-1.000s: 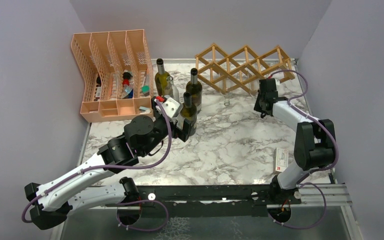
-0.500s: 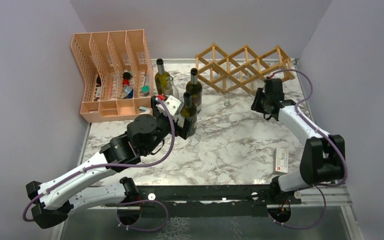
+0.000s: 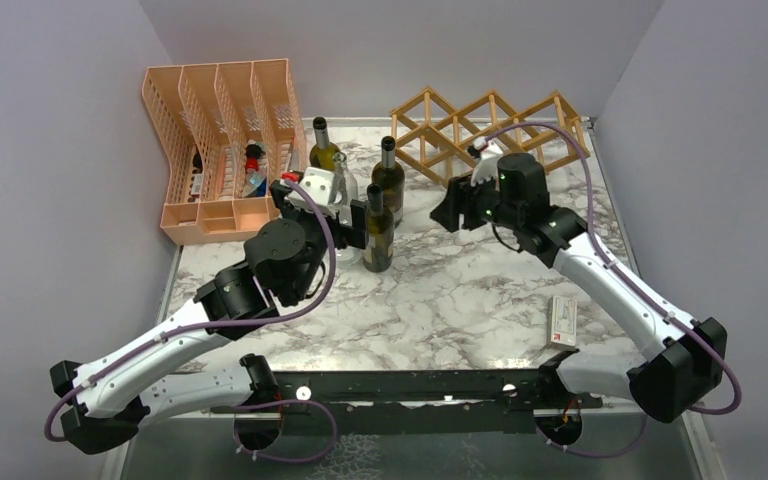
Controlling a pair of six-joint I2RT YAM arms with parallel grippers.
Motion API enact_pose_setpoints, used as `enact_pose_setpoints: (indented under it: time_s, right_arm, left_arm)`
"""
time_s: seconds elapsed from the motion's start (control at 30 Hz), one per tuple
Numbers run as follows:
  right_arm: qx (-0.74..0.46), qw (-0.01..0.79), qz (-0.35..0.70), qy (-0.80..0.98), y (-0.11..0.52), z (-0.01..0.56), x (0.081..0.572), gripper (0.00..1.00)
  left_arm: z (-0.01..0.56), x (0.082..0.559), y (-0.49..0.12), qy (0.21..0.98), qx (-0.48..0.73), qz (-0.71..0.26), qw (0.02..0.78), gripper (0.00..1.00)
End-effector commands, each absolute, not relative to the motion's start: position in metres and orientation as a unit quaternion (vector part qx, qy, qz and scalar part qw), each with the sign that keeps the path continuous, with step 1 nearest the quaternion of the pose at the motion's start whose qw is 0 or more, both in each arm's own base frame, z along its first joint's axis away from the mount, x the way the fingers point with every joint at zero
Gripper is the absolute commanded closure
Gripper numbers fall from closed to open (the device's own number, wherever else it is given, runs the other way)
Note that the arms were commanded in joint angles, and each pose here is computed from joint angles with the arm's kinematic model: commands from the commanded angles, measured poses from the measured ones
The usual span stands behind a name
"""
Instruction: Put the wine bottle on the wine rack
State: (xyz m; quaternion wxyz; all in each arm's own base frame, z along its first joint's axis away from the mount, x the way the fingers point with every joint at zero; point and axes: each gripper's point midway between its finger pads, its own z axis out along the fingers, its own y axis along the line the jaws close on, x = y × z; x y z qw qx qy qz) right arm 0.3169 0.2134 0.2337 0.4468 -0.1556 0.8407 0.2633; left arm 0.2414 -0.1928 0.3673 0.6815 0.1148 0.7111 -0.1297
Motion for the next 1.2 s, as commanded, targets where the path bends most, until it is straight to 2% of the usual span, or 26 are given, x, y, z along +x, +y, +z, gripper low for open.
enact_pose_setpoints:
  time_s: [0.0,0.23,0.6,0.77,1.0,1.17]
  right_arm:
    - [-0.251,0.48,0.311,0.781,0.269,0.28,0.294,0.38]
    - [-0.305,0.492,0.293,0.761,0.327,0.286,0.294,0.34]
    - [-0.329,0.512,0.268,0.747,0.377,0.281,0.325,0.35]
    - [-0.339,0.528,0.249,0.738,0.382,0.28,0.333,0.47]
    - [-0.332,0.548,0.224,0.735,0.366,0.291,0.332,0.78]
    - [-0.311,0.572,0.233,0.722,0.341,0.325,0.313,0.87]
  left_arm:
    - [0.396,0.244,-0.166,0.695,0.038,-0.118,0.708,0.01]
    - [0.404,0.235,-0.146,0.677,0.013,-0.132,0.724,0.01]
    - [0.388,0.231,-0.141,0.682,0.003,-0.141,0.717,0.01]
    - [0.376,0.231,-0.146,0.691,0.01,-0.142,0.708,0.01]
    - [0.347,0.233,-0.155,0.71,0.023,-0.138,0.69,0.01]
    - [0.314,0.226,-0.193,0.71,0.121,-0.177,0.671,0.01]
